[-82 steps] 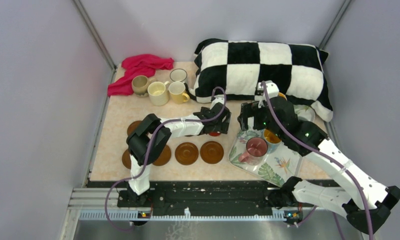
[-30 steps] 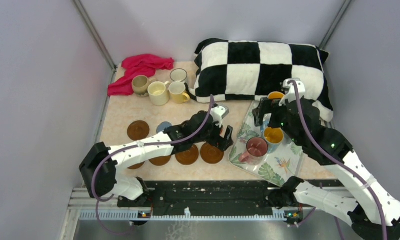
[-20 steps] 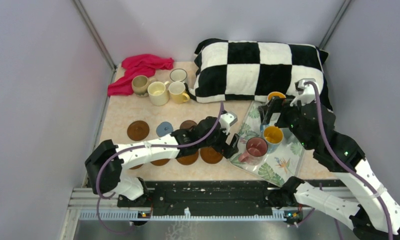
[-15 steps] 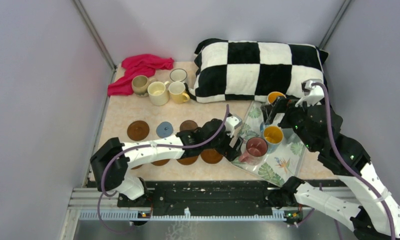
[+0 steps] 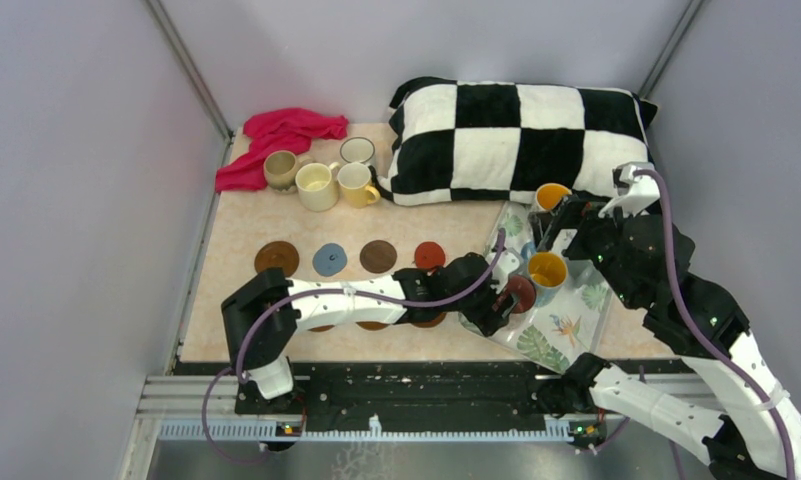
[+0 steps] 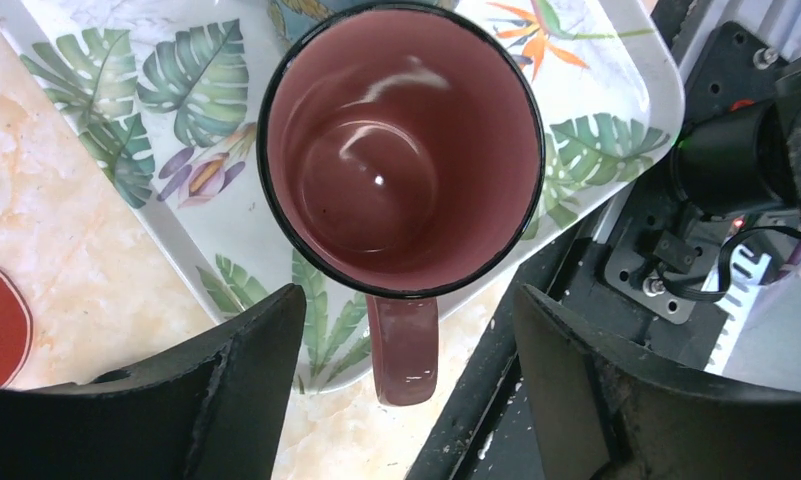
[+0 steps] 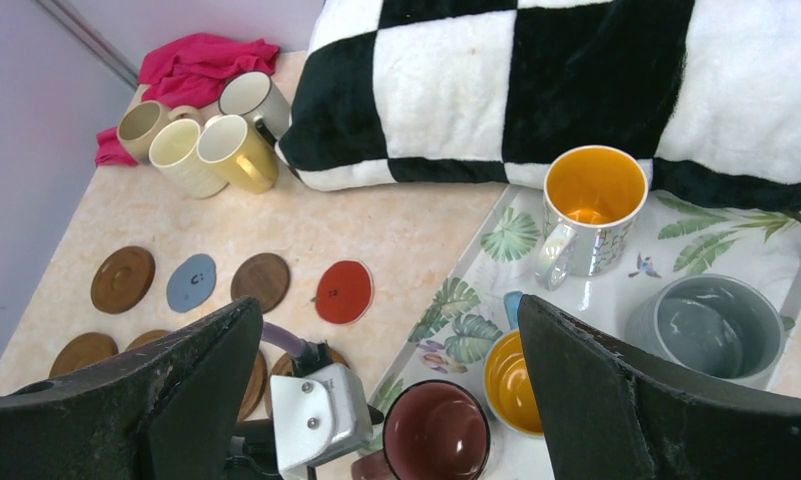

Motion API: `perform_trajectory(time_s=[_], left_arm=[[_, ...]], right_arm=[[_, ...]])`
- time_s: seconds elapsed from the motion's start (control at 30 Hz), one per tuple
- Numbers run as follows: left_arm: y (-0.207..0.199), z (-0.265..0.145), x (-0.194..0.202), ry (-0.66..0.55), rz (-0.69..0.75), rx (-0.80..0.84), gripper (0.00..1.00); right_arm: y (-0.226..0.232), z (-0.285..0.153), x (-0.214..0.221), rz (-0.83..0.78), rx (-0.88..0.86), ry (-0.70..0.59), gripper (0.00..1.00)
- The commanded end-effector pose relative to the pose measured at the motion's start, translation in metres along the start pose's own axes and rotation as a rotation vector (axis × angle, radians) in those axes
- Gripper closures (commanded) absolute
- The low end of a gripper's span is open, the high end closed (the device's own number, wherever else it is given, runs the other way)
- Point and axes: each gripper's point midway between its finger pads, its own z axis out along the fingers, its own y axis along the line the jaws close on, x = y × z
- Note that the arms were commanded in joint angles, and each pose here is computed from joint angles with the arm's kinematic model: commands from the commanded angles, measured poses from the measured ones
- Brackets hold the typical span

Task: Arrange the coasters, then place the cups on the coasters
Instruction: Pick up the cup from the tray.

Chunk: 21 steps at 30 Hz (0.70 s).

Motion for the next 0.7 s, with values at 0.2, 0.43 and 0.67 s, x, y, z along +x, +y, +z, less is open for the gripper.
perform_trajectory(time_s=[0.2,0.43,0.67], left_arm=[[-0.001,0.005,0.003,0.016,0.070,-0.028,0.30],[-0.006,0.015,0.008,0.039,0.103,-0.001,0.48],[-0.005,0.023,0.011,0.061,0.118,-0.016,0.51]], right_arm=[[-0.002,-0.006,-0.010,0.023,0.004,-0.034,0.01],[-0.001,-0.004,-0.007,0.025,0.000,-0.027,0.01],[-0.002,-0.004,-0.006,0.023,0.004,-0.027,0.01]])
